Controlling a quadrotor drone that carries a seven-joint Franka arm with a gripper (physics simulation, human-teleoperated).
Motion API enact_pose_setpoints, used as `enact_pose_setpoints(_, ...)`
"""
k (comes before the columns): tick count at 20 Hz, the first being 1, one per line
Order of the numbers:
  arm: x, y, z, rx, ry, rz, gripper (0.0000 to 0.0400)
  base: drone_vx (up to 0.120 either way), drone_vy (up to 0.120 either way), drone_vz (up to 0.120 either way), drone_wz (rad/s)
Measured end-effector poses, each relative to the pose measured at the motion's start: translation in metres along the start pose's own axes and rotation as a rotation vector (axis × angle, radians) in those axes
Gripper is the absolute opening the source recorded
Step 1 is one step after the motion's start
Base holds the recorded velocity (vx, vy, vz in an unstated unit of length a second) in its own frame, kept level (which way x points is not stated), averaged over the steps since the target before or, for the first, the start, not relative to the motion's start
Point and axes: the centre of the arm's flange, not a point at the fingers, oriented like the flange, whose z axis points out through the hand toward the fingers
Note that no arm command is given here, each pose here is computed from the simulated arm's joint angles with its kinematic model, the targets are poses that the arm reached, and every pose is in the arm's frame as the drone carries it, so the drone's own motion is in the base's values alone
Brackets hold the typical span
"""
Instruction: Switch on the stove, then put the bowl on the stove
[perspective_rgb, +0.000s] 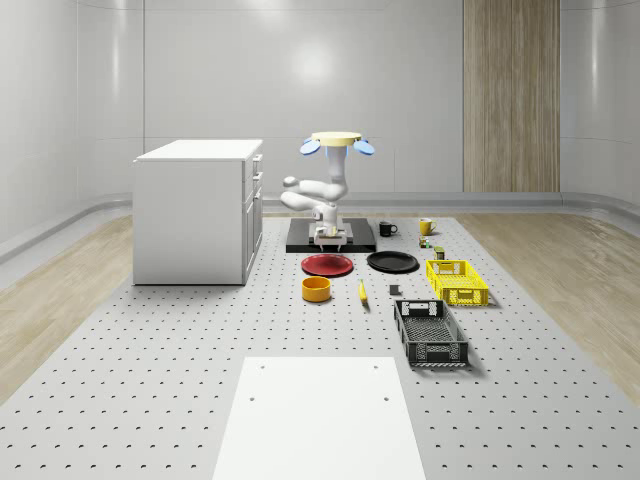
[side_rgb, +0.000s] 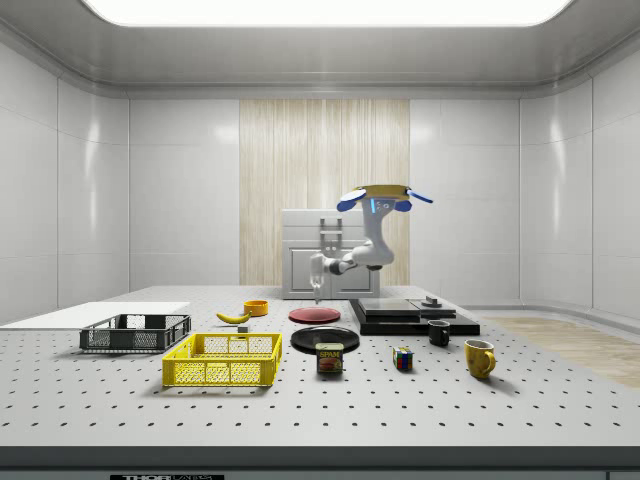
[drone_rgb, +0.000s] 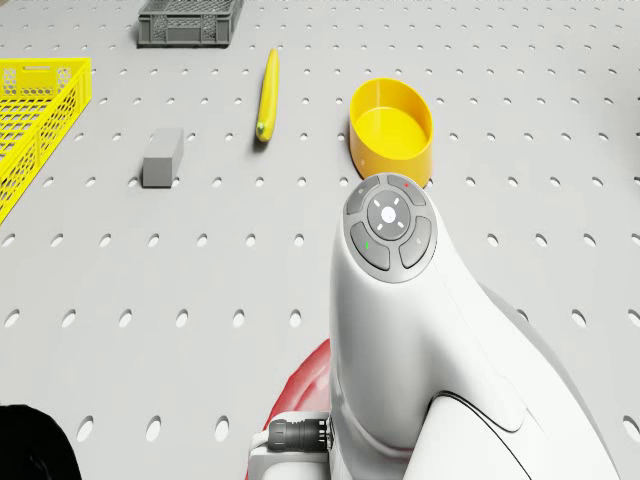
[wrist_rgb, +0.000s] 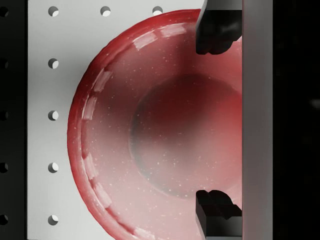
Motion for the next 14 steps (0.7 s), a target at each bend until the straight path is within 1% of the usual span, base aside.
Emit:
enact_pose_setpoints(3, 0.0000, 0.0000, 0.0000, 0.000, 0.000, 0.000, 0.0400, 0.120, 0.000, 0.000, 0.000)
enact_pose_setpoints(7, 0.0000, 0.0000, 0.0000, 0.000, 0.000, 0.000, 0.0400, 0.120, 0.000, 0.120, 0.000)
enact_pose_setpoints(14, 0.0000, 0.0000, 0.0000, 0.000, 0.000, 0.000, 0.0400, 0.120, 0.000, 0.000, 0.000)
